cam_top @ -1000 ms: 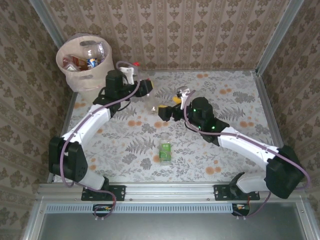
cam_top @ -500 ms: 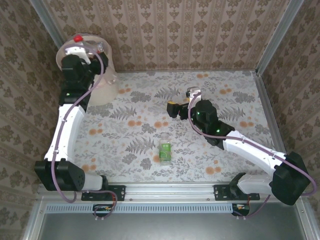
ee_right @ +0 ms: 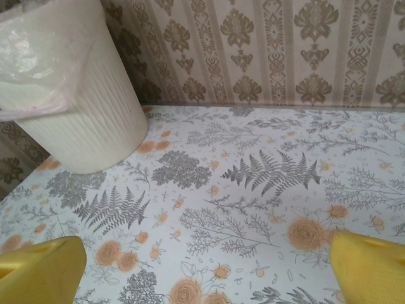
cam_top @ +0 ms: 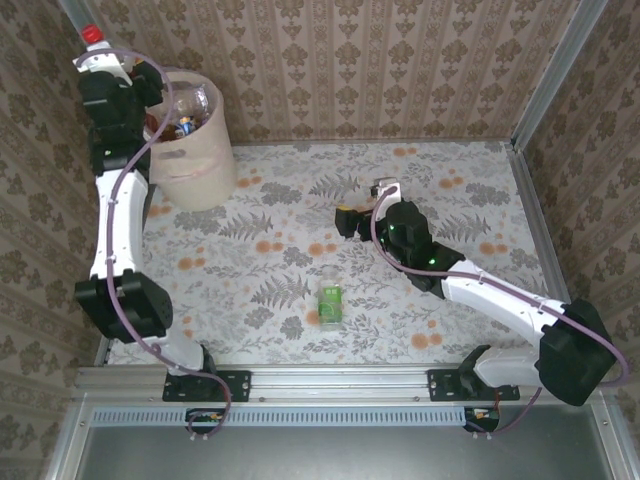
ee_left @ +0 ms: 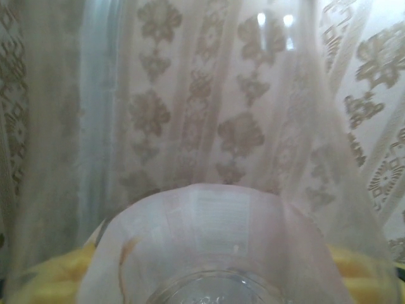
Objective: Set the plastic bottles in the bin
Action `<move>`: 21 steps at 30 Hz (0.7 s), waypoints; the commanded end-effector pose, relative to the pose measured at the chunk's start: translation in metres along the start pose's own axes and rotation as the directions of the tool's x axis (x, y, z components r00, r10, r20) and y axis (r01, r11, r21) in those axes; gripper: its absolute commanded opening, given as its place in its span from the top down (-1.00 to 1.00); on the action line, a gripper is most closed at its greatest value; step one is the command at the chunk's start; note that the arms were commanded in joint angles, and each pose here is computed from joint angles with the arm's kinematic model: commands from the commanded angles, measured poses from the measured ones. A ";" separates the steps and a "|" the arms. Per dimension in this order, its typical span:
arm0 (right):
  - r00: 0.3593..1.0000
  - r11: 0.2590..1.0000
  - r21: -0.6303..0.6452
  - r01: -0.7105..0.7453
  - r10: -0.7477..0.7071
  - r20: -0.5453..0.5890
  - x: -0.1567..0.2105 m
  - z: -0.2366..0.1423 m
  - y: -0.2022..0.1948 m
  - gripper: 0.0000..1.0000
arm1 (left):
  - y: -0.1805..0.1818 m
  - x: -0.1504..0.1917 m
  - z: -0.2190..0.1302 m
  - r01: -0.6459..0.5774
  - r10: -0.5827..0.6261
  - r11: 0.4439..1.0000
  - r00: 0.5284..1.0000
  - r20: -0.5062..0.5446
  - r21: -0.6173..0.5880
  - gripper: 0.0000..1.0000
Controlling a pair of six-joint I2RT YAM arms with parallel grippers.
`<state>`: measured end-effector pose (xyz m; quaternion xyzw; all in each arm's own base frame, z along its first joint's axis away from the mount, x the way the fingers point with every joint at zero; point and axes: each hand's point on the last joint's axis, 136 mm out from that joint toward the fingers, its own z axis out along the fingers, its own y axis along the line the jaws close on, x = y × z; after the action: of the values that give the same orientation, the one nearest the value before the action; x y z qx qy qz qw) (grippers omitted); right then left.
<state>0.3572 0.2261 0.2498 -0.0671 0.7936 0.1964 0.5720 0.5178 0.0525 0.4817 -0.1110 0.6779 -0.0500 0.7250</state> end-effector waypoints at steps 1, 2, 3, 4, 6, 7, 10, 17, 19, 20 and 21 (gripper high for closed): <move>1.000 1.000 0.013 0.007 -0.007 -0.015 0.000 0.000 0.000 -1.00 | 0.001 0.005 0.017 0.100 -0.100 0.995 0.995 0.007 0.011 -0.11; 1.000 1.000 0.015 0.007 -0.007 -0.015 0.000 -0.001 -0.001 -1.00 | 0.004 0.016 0.023 0.128 -0.128 0.992 0.992 -0.019 0.009 -0.10; 1.000 1.000 0.018 0.006 -0.006 -0.015 0.000 -0.002 -0.001 -1.00 | 0.006 0.027 0.029 0.160 -0.159 0.987 0.986 -0.050 0.010 -0.10; 1.000 1.000 0.019 0.004 -0.004 -0.014 0.001 -0.003 -0.002 -1.00 | 0.007 0.039 0.034 0.189 -0.188 0.982 0.979 -0.080 0.010 -0.09; 1.000 1.000 0.025 -0.001 0.002 -0.016 0.003 -0.004 -0.004 -1.00 | 0.008 0.066 0.043 0.250 -0.246 0.968 0.957 -0.152 0.008 -0.08; 1.000 1.000 0.025 -0.004 0.005 -0.017 0.004 -0.004 -0.004 -1.00 | 0.009 0.079 0.045 0.275 -0.271 0.962 0.945 -0.182 -0.005 -0.08; 1.000 1.000 0.027 -0.006 0.007 -0.021 0.005 -0.003 -0.005 -1.00 | 0.022 0.113 0.049 0.310 -0.321 0.947 0.917 -0.238 -0.082 -0.10; 1.000 1.000 0.030 -0.001 0.002 -0.031 0.009 -0.001 -0.005 -1.00 | 0.038 0.127 0.038 0.342 -0.380 0.922 0.887 -0.263 -0.180 -0.59; 0.999 1.000 0.030 -0.002 0.003 -0.036 0.010 -0.001 -0.006 -1.00 | 0.034 0.114 0.032 0.339 -0.374 0.925 0.890 -0.263 -0.170 -0.81; 0.999 1.000 0.030 -0.002 0.004 -0.039 0.011 0.000 -0.005 -1.00 | 0.032 0.103 0.027 0.332 -0.365 0.929 0.894 -0.259 -0.165 -0.88; 0.999 1.000 0.029 -0.003 0.004 -0.041 0.012 0.000 -0.005 -1.00 | 0.031 0.094 0.023 0.326 -0.358 0.932 0.899 -0.254 -0.160 -0.92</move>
<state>0.3552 0.2245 0.2398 -0.0694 0.8056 0.1883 0.5575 0.5685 0.0610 0.3417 -0.2587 0.7581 -0.1500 0.5796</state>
